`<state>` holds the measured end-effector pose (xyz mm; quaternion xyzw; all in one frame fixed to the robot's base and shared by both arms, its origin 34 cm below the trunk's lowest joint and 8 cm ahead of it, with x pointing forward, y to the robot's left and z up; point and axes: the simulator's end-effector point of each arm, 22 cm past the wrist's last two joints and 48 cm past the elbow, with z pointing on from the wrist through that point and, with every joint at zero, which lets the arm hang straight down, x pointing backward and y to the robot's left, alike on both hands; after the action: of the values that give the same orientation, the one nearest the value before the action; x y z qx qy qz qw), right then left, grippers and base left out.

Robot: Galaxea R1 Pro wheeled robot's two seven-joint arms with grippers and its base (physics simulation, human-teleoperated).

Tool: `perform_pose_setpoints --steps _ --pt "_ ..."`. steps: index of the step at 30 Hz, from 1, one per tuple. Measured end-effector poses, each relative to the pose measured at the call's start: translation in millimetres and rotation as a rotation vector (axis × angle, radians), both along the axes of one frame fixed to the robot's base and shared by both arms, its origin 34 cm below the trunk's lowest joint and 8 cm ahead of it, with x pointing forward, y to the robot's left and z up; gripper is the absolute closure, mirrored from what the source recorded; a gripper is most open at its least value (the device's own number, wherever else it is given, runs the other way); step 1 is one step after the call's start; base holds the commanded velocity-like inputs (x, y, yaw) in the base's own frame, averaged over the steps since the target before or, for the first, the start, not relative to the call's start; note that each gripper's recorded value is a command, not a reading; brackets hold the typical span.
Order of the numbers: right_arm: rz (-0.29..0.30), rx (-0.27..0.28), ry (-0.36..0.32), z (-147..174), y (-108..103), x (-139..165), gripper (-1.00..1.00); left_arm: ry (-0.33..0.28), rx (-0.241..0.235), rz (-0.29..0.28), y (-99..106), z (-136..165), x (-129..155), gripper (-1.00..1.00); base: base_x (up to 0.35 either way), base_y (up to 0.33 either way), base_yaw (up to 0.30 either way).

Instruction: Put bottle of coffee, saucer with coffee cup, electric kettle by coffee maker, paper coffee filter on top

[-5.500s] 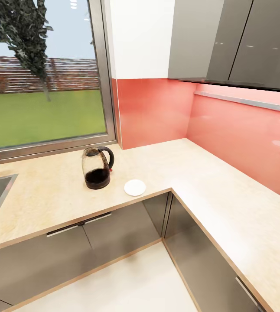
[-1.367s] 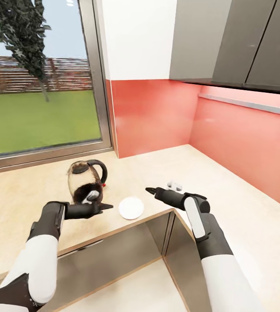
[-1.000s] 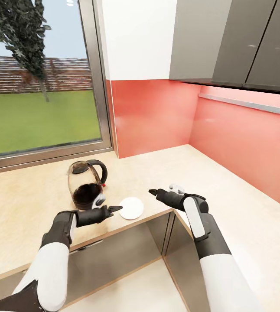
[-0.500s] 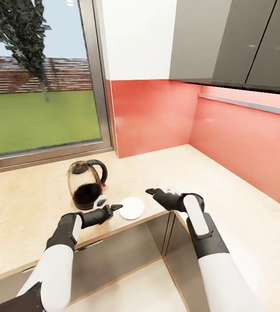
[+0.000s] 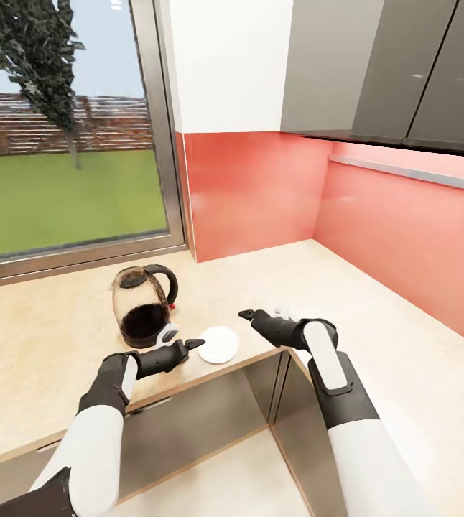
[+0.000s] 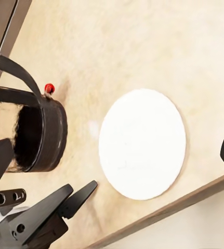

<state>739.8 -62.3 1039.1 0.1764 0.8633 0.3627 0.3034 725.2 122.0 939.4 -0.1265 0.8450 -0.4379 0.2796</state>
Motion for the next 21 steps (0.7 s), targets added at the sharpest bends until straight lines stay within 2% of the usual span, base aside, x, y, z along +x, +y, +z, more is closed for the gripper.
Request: perform_pose_setpoints --steps 16,21 --pt "-0.004 0.004 -0.018 6.2 -1.3 2.8 -1.0 0.006 -0.007 -0.001 -1.9 -2.8 -0.6 -1.0 0.0 0.0 0.227" --pt "-0.006 0.005 -0.016 5.3 -2.2 2.9 -1.0 0.007 -0.012 -0.001 -2.7 -3.2 -0.7 -1.0 0.0 0.0 0.089"
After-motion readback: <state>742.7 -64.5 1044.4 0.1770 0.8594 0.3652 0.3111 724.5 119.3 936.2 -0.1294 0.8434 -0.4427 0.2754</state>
